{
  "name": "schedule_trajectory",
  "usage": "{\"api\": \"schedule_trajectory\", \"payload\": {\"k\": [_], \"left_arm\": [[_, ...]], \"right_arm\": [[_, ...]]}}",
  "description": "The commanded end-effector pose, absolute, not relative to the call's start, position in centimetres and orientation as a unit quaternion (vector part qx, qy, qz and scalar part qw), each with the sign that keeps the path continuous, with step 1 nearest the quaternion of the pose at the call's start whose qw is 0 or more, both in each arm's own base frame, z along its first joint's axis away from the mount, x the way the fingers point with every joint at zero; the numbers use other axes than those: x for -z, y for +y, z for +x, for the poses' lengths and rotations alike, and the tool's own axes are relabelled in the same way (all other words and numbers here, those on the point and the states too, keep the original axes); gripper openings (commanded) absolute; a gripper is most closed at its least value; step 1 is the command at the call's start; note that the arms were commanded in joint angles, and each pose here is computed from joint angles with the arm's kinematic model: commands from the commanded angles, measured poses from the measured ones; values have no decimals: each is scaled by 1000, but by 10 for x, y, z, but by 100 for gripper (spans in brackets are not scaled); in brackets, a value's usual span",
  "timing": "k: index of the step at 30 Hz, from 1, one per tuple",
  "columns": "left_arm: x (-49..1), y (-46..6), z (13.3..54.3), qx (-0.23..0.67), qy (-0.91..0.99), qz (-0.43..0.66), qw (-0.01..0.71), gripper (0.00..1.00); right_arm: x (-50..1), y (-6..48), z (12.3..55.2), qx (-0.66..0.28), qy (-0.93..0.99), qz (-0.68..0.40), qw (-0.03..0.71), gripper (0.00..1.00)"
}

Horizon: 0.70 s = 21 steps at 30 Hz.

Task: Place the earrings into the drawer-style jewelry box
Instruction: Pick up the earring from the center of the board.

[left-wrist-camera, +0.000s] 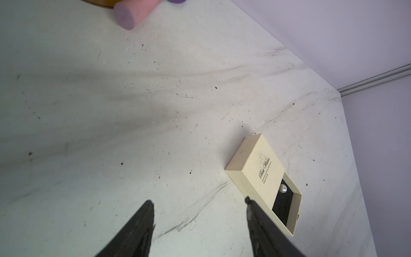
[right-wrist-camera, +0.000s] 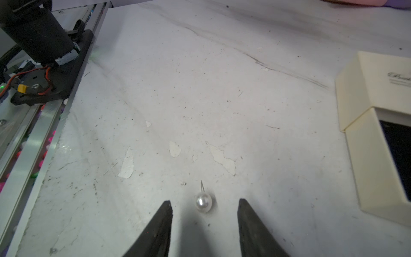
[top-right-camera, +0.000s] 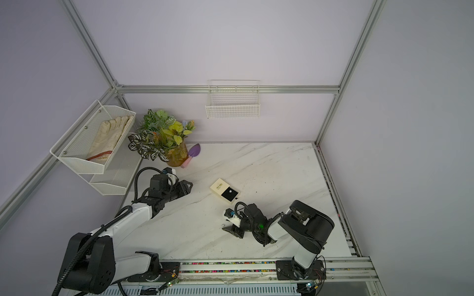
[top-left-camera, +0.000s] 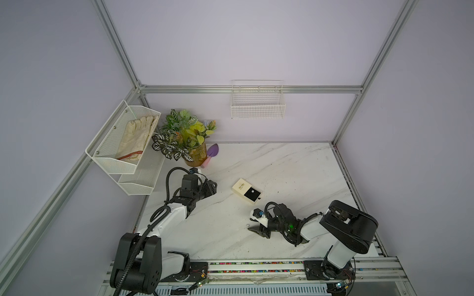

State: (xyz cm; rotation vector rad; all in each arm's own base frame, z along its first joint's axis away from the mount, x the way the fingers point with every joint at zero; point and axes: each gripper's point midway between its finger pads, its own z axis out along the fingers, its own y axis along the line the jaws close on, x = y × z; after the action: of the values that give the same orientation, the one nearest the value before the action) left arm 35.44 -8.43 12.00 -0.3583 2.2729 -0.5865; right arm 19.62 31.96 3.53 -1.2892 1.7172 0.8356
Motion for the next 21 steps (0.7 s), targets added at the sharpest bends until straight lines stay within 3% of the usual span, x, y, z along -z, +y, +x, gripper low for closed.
{"api": "schedule_trajectory", "payload": {"k": [1, 9, 21], "left_arm": [[-141, -86, 370, 239, 876, -128, 399, 65], [-141, -85, 371, 239, 875, -129, 400, 65], [-143, -85, 373, 240, 874, -129, 402, 65]], "right_arm": [[-40, 328, 198, -343, 654, -529, 418, 50], [-29, 331, 202, -339, 663, -527, 409, 48], [-25, 330, 198, -344, 664, -533, 397, 36]]}}
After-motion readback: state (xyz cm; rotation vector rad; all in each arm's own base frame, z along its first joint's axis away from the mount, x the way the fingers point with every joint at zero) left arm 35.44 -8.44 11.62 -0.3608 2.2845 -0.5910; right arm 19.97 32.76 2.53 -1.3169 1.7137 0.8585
